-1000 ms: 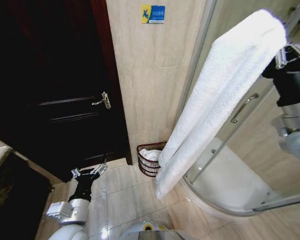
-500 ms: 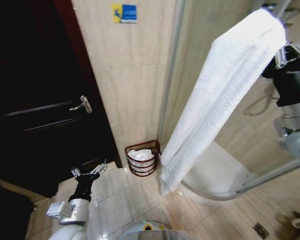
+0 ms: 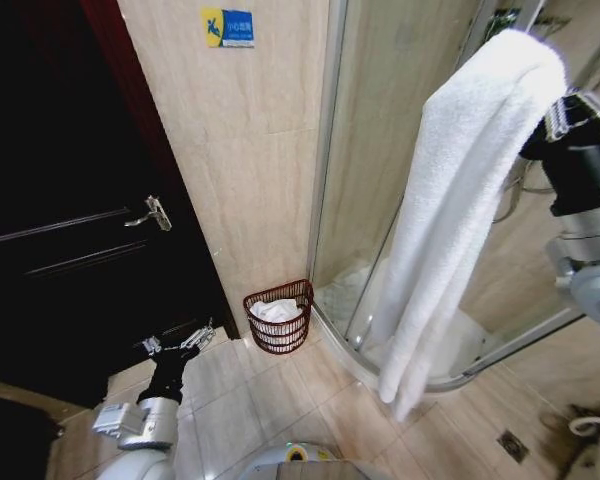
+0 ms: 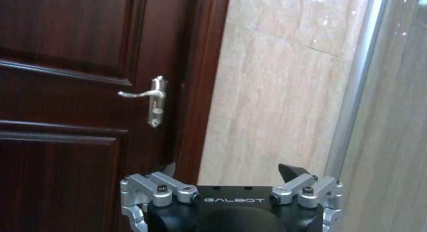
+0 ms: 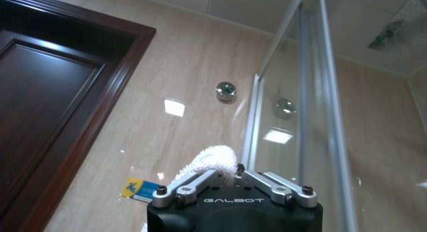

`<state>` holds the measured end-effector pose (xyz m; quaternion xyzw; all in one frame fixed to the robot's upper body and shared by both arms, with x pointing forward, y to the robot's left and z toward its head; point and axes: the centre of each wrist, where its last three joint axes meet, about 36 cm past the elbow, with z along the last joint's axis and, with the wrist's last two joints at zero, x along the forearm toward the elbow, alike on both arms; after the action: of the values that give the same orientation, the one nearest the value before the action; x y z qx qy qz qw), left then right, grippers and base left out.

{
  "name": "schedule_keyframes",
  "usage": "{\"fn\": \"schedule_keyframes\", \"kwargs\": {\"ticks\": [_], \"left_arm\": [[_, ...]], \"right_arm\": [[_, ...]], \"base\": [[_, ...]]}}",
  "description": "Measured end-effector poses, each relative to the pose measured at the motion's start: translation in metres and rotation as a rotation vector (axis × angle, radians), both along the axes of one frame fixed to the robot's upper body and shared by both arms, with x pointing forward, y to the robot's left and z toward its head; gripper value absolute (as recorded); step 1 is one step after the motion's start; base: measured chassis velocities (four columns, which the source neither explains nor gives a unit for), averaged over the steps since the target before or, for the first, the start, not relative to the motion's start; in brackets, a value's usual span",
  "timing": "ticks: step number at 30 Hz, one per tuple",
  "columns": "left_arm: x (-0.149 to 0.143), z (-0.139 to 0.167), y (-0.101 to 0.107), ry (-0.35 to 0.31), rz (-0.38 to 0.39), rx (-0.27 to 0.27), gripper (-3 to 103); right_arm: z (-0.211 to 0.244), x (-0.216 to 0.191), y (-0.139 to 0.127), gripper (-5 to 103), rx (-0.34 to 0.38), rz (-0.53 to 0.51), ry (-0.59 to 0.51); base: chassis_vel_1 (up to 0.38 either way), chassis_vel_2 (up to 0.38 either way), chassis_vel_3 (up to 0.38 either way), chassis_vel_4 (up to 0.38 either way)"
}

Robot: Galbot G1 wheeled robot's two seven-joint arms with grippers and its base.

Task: Discard the used towel into the hamper.

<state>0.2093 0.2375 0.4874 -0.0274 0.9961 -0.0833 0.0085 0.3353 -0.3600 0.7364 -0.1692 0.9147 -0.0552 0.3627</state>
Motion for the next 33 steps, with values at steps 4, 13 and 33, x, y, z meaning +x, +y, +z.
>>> {"fn": "schedule_keyframes", "kwargs": {"ticks": [4,13,33], "left_arm": [[0.0,0.0,0.0,0.0,0.0,0.0,100],[0.0,0.0,0.0,0.0,0.0,0.0,100],[0.0,0.0,0.0,0.0,0.0,0.0,100]], "right_arm": [[0.0007,0.0003,-0.0002,2,-0.001,-0.001,-0.001],[0.0008,0.0006,-0.0003,2,0.0,-0.002,-0.002],[0.0009,0.0007,-0.0004,2,0.0,-0.002,-0.003]], "base": [[0.182,0.166,-0.166,-0.196],[0.254,0.245,-0.246,-0.245],[0.165,0.177,-0.151,-0.168]]}}
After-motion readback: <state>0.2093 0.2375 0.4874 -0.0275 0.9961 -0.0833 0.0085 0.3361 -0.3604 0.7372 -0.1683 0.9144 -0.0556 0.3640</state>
